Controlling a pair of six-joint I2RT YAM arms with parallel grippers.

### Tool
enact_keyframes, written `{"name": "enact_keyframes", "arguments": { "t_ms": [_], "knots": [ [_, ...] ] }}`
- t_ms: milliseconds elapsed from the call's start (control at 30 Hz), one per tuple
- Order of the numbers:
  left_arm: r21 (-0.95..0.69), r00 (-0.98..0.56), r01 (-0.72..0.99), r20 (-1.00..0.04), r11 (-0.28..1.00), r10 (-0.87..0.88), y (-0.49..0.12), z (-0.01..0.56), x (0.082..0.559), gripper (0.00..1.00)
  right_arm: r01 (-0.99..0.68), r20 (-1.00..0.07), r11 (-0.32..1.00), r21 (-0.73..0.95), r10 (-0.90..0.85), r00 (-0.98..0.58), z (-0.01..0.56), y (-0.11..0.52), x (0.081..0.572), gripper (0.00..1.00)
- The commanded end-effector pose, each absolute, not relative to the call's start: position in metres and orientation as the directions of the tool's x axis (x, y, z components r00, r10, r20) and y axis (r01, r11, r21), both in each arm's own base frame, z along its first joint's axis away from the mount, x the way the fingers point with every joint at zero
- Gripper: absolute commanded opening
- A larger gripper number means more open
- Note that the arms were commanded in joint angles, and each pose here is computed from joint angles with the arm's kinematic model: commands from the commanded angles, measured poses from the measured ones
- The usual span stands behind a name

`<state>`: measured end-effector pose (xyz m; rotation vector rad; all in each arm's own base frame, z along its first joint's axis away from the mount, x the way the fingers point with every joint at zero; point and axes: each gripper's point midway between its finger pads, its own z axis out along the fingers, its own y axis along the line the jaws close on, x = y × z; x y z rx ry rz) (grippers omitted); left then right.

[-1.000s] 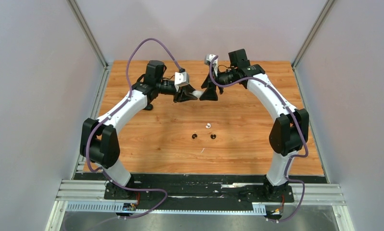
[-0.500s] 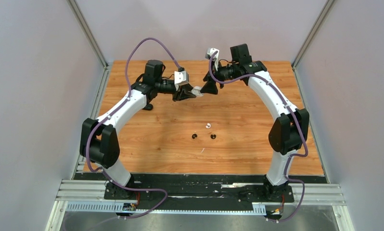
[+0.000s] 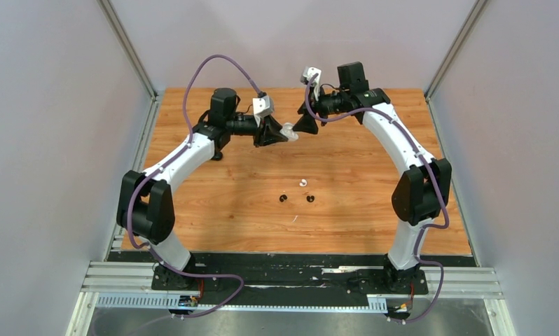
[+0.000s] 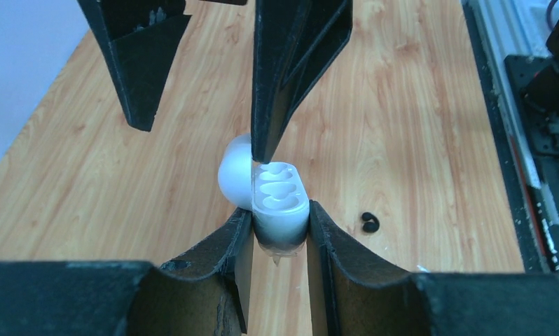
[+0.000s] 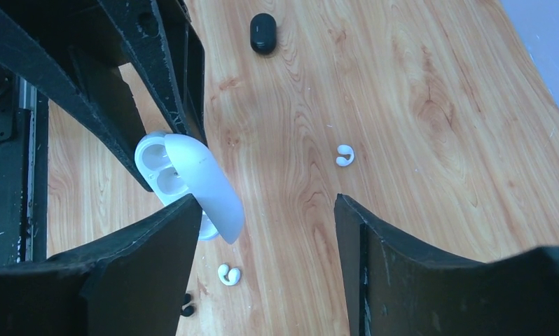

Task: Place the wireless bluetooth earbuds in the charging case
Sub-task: Open the charging case, then pass from the left arm to the right

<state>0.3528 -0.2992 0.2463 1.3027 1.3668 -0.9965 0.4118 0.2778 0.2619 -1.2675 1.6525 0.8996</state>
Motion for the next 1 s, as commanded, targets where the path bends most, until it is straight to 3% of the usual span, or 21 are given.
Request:
{"name": "enact_keyframes", "arguments": {
  "t_ms": [0,367,833,967],
  "knots": [
    [-0.022,-0.029,0.995,-0.996,0.093,0.084,-0.306,0.274,0.353,0.0,-0.975,-0.941,0.218,-0.047,-0.338,-0.03,0.289,0.275,0.407,0.66],
    [-0.055,-0.061,0.994,-0.996,0.091,0.064,-0.302,0.274,0.353,0.0,-0.979,-0.935,0.2,-0.04,-0.354,-0.035,0.281,0.269,0.401,0.44],
    [-0.043,-0.047,0.996,-0.997,0.077,0.053,-0.304,0.274,0.356,0.0,-0.99,-0.948,0.143,0.002,-0.316,-0.047,0.286,0.273,0.387,0.36],
    [-0.042,-0.046,0.996,-0.998,0.08,0.048,-0.305,0.274,0.357,0.0,-0.991,-0.949,0.129,0.021,-0.308,-0.061,0.284,0.275,0.384,0.29]
  ]
}}
